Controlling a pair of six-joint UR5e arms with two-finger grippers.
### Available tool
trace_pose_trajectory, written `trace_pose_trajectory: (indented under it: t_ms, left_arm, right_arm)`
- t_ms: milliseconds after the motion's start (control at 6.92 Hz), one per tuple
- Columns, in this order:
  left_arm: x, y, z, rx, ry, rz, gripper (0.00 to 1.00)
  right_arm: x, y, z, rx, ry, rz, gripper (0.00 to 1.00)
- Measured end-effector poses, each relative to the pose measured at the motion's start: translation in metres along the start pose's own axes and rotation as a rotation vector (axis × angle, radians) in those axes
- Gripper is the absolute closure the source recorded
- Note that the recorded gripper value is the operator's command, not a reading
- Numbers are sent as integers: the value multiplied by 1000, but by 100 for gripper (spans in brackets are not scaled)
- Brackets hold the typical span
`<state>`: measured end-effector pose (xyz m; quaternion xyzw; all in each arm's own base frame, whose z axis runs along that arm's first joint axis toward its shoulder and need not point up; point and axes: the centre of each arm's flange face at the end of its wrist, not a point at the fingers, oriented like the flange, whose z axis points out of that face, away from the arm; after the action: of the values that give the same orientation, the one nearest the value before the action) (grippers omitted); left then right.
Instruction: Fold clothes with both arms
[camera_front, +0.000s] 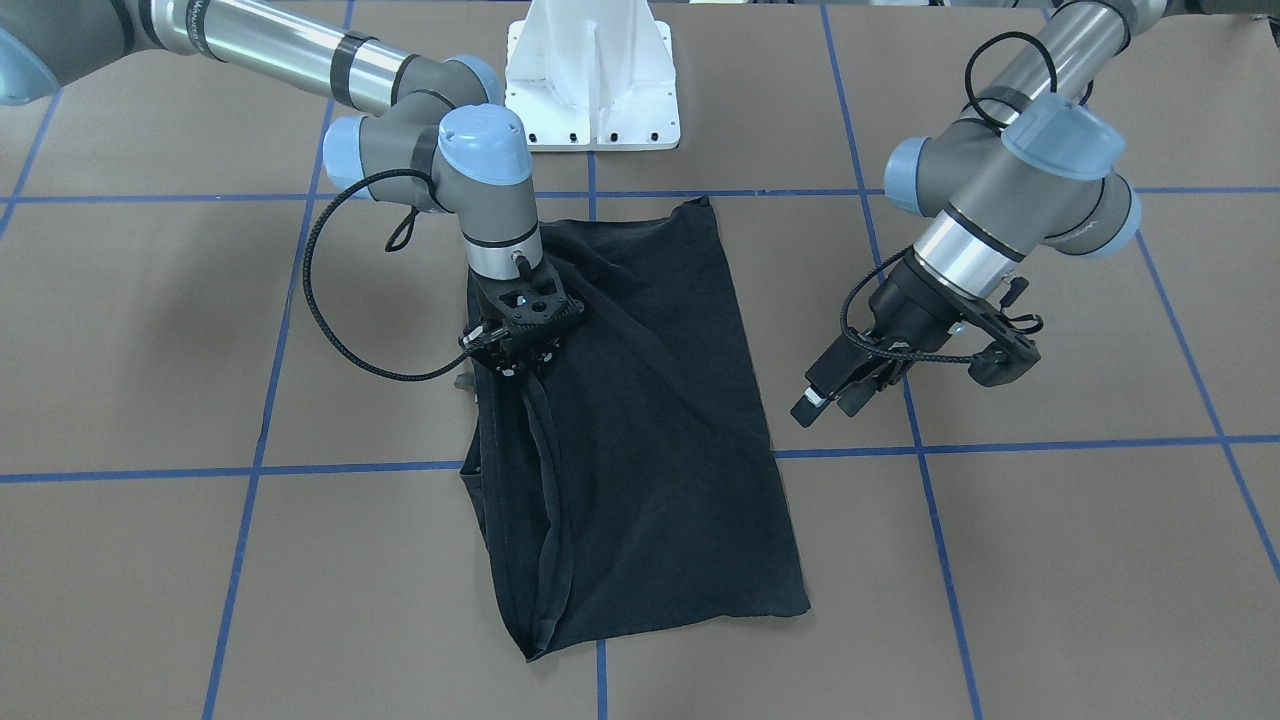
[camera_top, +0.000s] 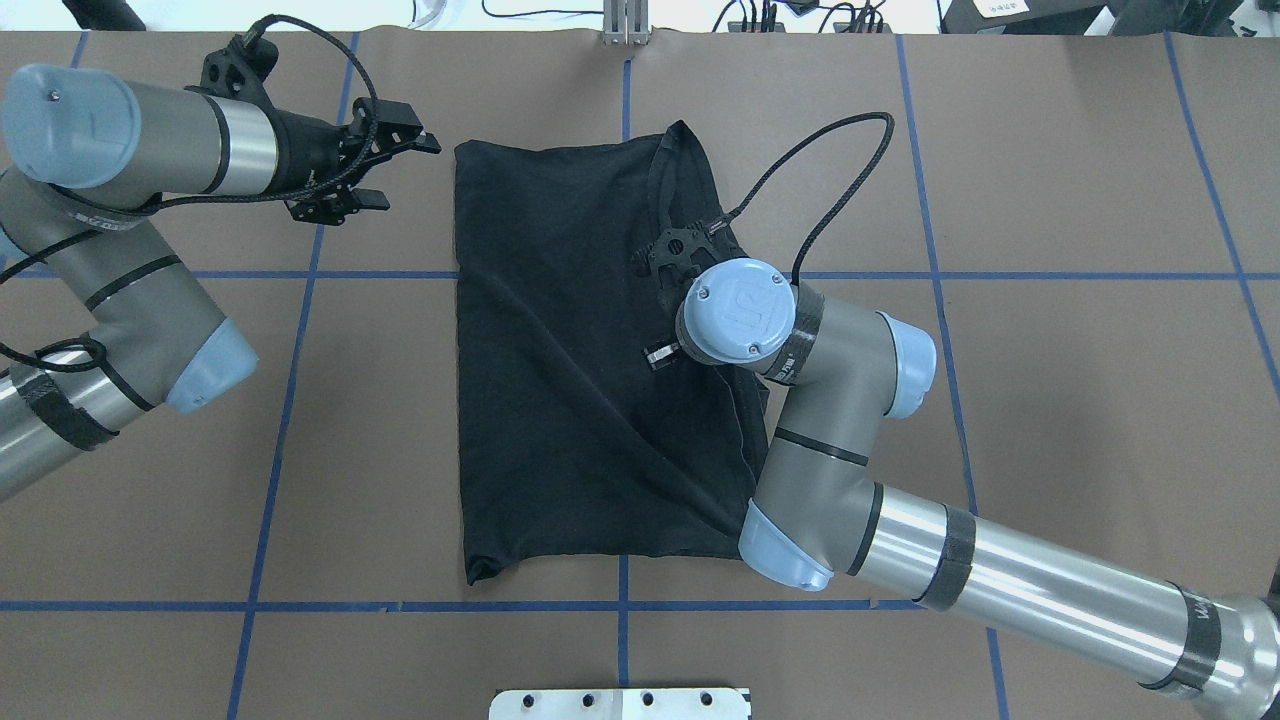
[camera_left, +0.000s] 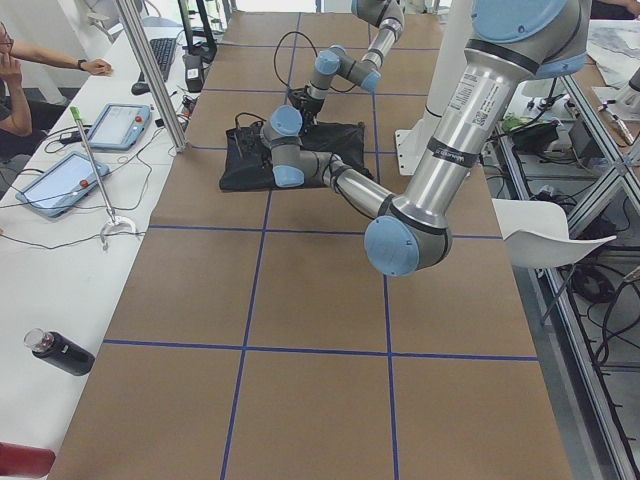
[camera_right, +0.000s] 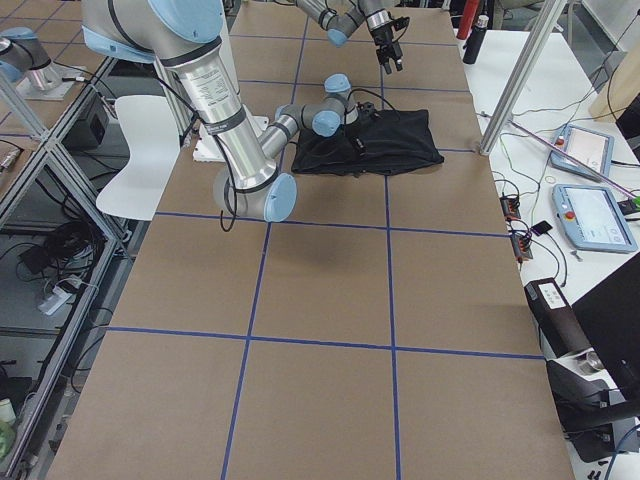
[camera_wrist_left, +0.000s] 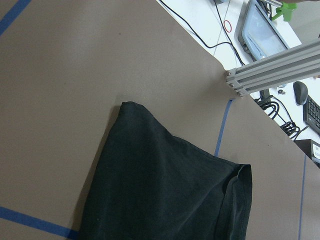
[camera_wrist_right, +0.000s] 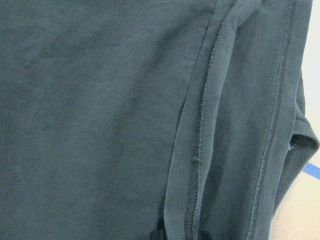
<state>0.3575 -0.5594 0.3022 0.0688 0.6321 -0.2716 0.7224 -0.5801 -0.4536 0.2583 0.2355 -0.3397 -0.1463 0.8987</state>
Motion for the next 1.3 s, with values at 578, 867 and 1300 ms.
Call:
trace_pose_trajectory:
  t_ms: [578,867,1300]
  left_arm:
    - [1,2,0,-3,3,0,0]
    - [2,2,0,-3,3,1,0]
    - [3,3,-1,-3,6,1,0]
  right_arm:
    - [3,4,3,-4,3,0,100]
    - [6,0,1,-3,1,4,100]
    - [42,9,6,-59,-20,33,100]
